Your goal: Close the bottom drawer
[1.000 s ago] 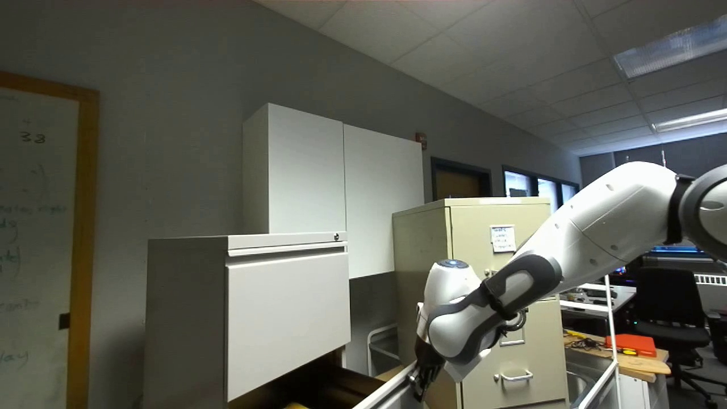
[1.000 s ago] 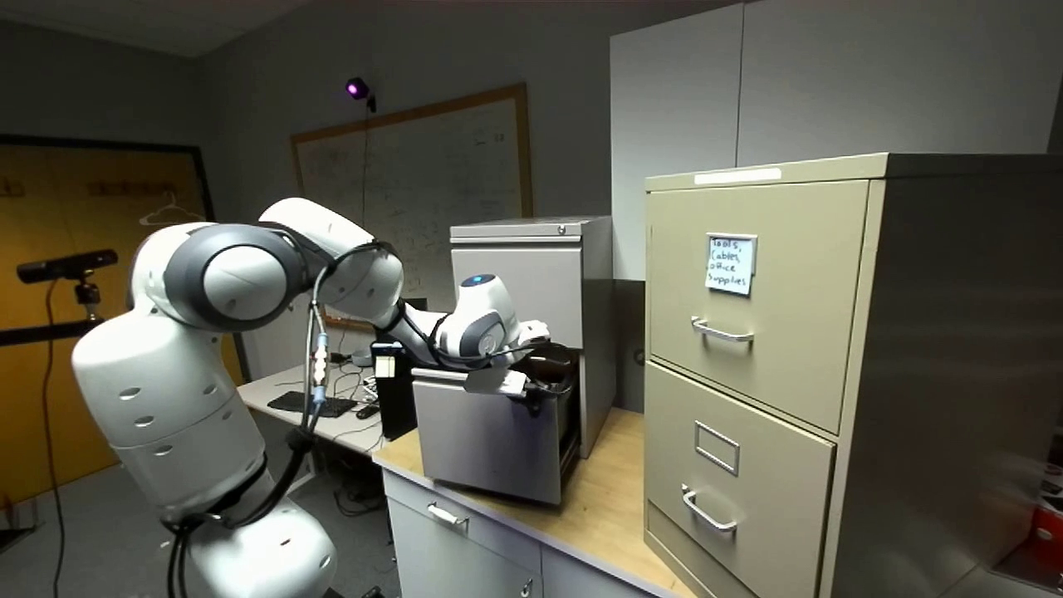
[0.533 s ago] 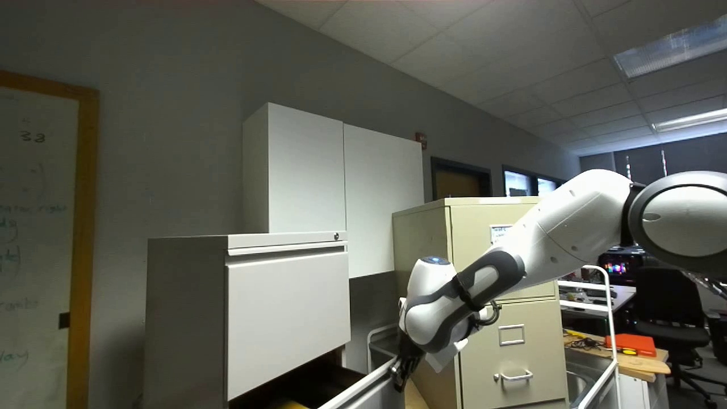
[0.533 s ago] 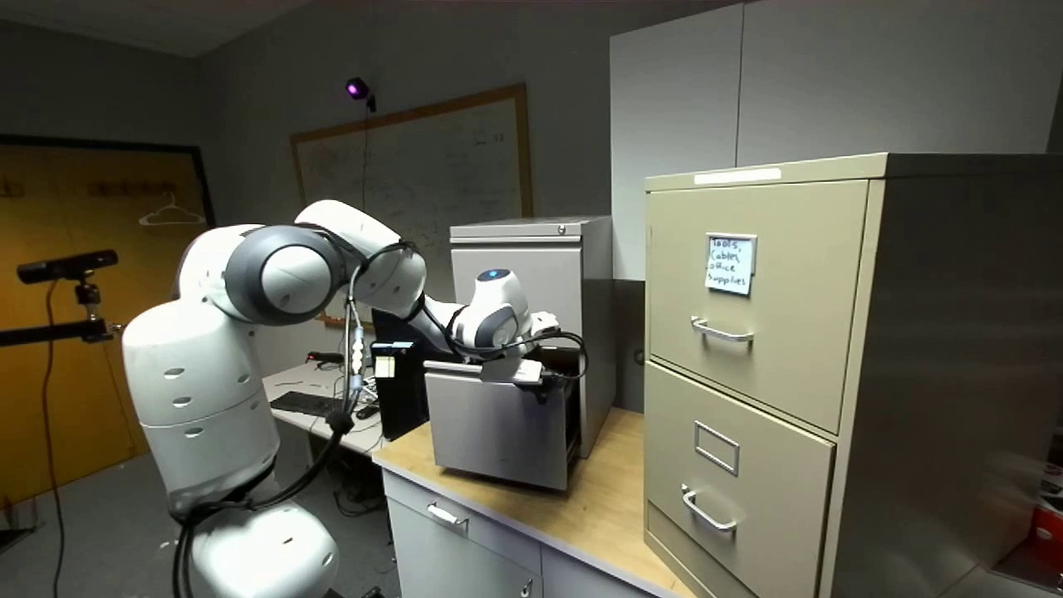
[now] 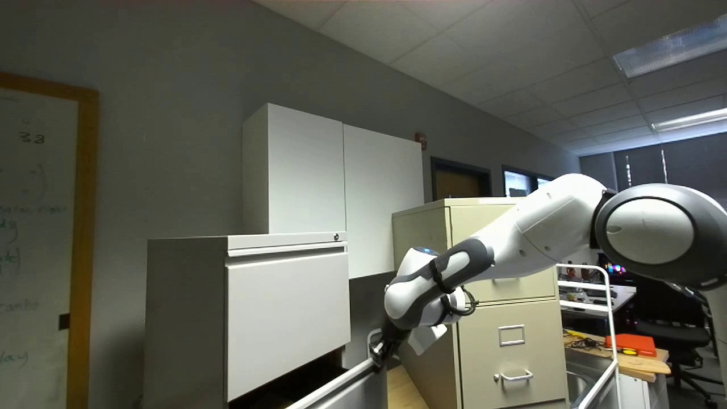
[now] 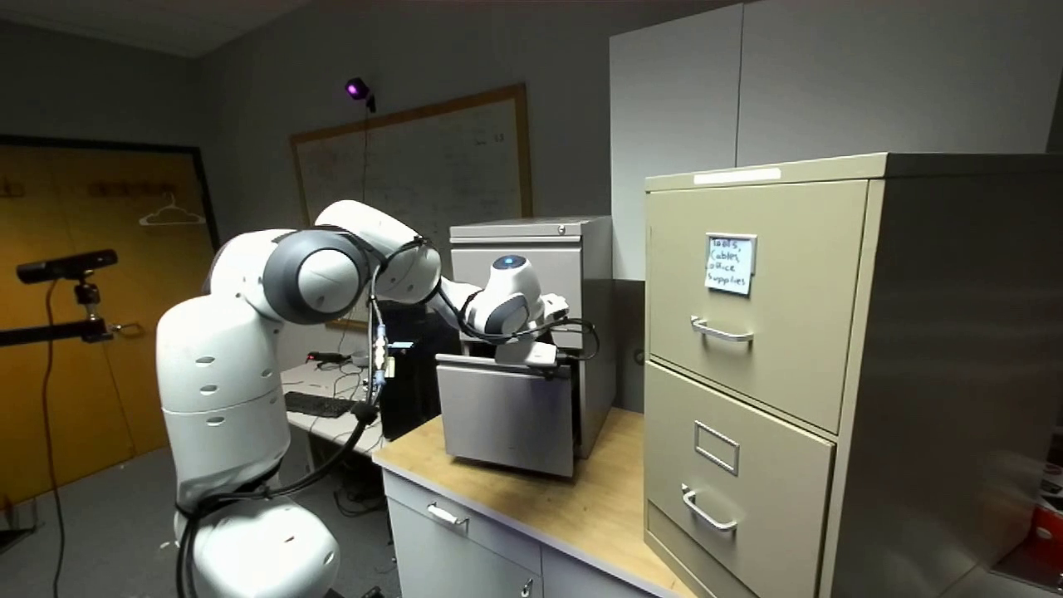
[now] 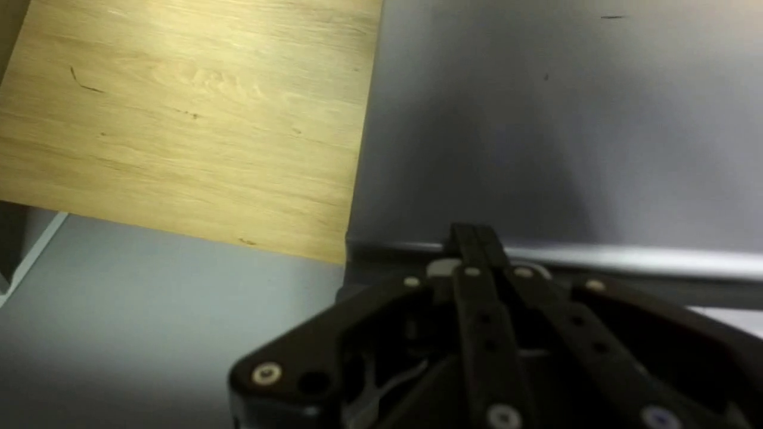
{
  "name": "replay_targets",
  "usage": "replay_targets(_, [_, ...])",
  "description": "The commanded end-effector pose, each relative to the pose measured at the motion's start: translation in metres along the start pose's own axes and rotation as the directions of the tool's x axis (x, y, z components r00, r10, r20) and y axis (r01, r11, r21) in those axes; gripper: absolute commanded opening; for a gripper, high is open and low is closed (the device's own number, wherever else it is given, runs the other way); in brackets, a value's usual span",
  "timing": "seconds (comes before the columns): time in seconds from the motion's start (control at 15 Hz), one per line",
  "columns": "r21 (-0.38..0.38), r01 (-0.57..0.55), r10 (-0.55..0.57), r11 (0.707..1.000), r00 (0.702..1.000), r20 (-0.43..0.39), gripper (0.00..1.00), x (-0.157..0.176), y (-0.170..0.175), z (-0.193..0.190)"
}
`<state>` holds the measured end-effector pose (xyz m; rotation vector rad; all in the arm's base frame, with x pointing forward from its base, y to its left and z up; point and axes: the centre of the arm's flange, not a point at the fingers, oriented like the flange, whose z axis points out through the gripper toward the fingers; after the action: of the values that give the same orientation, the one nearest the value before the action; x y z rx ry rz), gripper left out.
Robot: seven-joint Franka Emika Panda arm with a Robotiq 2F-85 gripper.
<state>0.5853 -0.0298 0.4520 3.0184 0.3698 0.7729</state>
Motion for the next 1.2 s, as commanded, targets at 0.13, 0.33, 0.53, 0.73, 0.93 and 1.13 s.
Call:
replay_targets(0.13, [0.052,0.034,-0.03,0.998,0.996,-0.082,0.0,0.061,0.019,0.02])
replay_targets(0.33, [0.064,0.043,-0.036,0.997,0.995,-0.096,0.0,0.079,0.022,0.032])
replay_targets(0.53, [0.061,0.056,-0.049,0.997,0.993,-0.109,0.0,0.099,0.022,0.039])
replay_targets(0.73, [0.063,0.066,-0.058,0.996,0.991,-0.117,0.0,0.118,0.024,0.046])
replay_targets(0.93, [0.077,0.074,-0.065,0.994,0.991,-0.118,0.0,0.132,0.024,0.058])
replay_targets(1.13, [0.09,0.08,-0.069,0.993,0.99,-0.123,0.0,0.144,0.026,0.069])
